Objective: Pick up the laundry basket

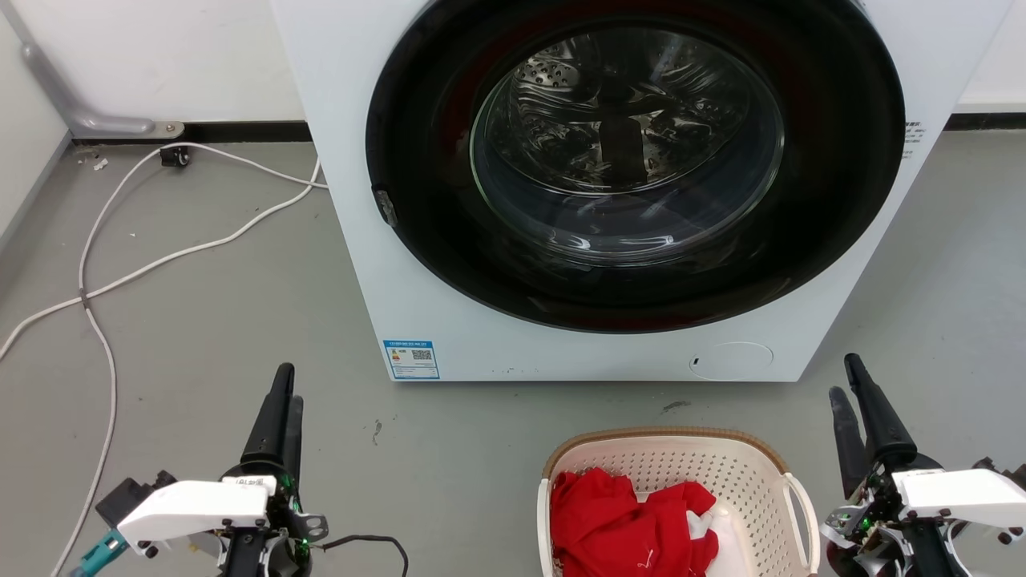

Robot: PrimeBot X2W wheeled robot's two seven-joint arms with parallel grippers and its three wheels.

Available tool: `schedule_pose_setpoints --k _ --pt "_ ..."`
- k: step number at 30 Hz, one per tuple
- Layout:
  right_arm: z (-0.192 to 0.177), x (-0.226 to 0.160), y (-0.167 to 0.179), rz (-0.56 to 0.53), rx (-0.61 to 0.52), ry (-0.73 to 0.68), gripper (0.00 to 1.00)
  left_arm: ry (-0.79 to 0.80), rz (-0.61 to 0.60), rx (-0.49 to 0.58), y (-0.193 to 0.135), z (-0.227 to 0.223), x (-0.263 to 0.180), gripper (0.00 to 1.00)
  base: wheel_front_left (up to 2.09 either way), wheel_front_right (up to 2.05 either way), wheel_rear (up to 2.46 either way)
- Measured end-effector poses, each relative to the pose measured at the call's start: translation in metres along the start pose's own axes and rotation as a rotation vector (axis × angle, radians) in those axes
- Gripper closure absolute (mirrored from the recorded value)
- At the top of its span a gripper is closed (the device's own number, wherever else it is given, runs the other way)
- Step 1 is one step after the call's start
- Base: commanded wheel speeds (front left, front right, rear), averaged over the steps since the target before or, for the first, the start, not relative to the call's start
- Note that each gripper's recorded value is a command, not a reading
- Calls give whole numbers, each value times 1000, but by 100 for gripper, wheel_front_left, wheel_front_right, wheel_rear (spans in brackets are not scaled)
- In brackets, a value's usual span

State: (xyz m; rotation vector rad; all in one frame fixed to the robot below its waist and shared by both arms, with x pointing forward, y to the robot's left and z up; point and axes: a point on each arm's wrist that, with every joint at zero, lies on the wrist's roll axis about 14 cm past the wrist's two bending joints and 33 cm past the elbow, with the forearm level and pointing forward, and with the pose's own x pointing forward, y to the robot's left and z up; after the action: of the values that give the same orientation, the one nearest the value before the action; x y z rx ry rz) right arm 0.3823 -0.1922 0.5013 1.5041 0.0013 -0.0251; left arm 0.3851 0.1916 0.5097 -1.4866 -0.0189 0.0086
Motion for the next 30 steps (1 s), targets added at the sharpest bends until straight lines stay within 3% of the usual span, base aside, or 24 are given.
schedule_pose_setpoints --k 9,22,30 --pt "4 0 12 35 -200 -21 0 9 -57 217 -18 -7 2 0 0 0 0" --pt "-3 -4 21 72 -616 -14 0 32 -91 509 -29 -24 2 0 0 0 0" --pt "-12 -6 26 103 -815 1 0 41 -102 643 -29 -32 1 0 0 0 0"
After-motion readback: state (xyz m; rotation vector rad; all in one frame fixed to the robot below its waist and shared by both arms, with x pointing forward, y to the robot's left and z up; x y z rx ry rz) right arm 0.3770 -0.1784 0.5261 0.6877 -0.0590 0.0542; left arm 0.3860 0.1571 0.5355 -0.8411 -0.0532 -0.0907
